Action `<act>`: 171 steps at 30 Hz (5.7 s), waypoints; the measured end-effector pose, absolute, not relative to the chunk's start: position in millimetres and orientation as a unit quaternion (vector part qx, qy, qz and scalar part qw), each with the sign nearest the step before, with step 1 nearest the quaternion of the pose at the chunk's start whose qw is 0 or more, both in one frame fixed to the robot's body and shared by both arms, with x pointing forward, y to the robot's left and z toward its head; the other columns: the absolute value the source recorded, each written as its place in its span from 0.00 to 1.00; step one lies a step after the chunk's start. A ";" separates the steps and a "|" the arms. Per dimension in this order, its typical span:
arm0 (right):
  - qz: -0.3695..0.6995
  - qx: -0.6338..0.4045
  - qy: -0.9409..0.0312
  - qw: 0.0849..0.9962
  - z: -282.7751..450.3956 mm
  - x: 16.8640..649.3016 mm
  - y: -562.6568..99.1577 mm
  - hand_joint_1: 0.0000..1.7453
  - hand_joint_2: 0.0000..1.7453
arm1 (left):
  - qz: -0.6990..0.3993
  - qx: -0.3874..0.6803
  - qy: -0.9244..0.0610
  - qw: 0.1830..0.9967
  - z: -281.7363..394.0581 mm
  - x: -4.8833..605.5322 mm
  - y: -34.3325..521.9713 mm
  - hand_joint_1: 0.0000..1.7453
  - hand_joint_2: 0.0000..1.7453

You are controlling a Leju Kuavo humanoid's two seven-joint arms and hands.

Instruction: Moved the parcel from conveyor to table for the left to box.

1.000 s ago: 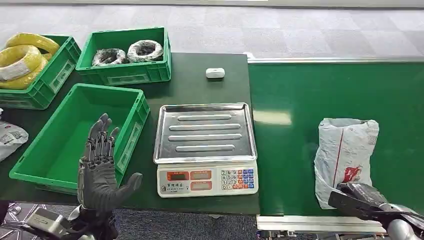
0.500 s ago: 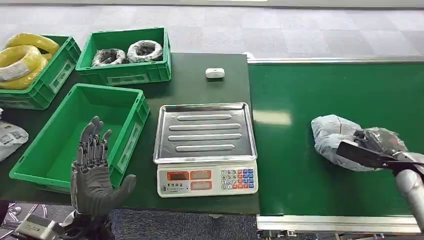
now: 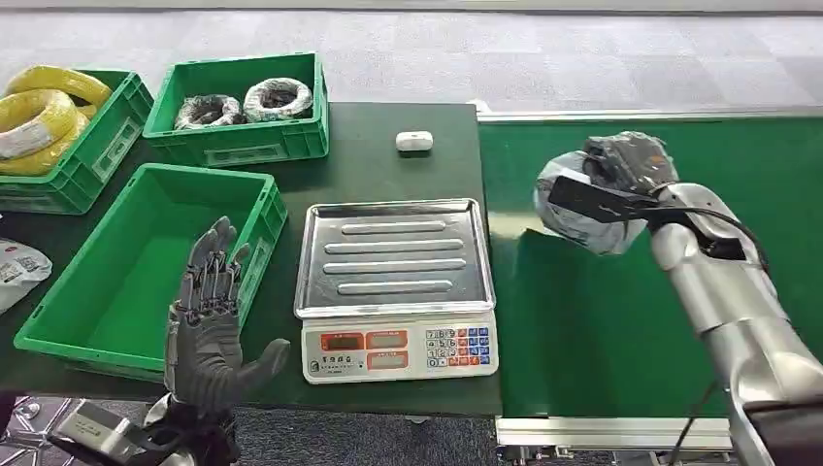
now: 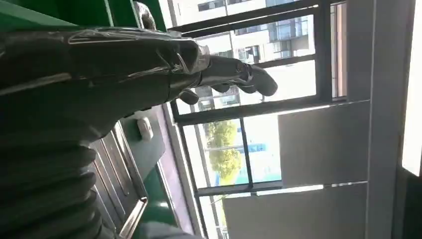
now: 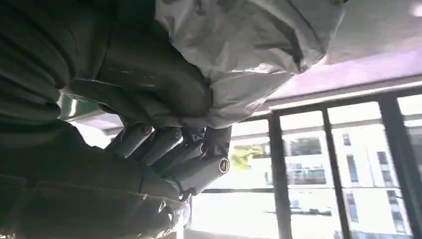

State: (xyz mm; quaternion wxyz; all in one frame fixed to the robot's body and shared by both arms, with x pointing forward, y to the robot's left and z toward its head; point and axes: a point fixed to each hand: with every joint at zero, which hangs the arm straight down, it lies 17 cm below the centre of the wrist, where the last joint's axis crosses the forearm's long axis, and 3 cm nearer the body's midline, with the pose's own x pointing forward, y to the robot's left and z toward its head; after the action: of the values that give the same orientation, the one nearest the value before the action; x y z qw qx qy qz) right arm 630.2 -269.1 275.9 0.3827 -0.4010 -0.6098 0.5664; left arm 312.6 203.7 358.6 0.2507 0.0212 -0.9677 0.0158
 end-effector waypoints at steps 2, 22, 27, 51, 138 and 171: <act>0.572 -0.377 -0.634 0.360 287.6 629.3 -213.3 1.00 1.00 | 0.014 0.012 -0.968 0.249 360.6 315.9 197.8 0.00 1.00; 0.674 -0.217 -0.673 0.214 279.0 522.1 104.0 1.00 1.00 | 0.008 -0.019 -0.969 0.248 366.8 325.7 170.7 0.00 1.00; 0.678 -0.173 -0.679 0.222 271.5 505.4 122.2 1.00 1.00 | 0.012 -0.012 -0.970 0.244 369.9 327.3 173.4 0.00 1.00; 0.632 -0.132 -0.723 0.246 289.2 506.8 127.0 0.00 0.00 | 0.056 0.029 -0.971 0.231 382.5 329.9 188.0 0.00 1.00; 0.298 0.119 -0.937 0.140 365.6 275.6 -19.0 0.00 1.00 | -0.809 0.441 -0.353 0.163 163.6 603.8 77.4 0.95 1.00; 0.302 0.111 -0.929 0.184 356.6 277.0 -23.7 0.00 1.00 | -0.366 0.714 -0.467 0.372 477.4 654.9 408.1 0.88 1.00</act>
State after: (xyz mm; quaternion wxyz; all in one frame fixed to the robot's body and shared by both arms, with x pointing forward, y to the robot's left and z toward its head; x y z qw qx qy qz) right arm 277.0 -23.7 356.6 0.1836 0.1108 -0.9288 0.3021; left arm 654.9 408.1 477.4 0.3717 0.7141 -0.4670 -0.3659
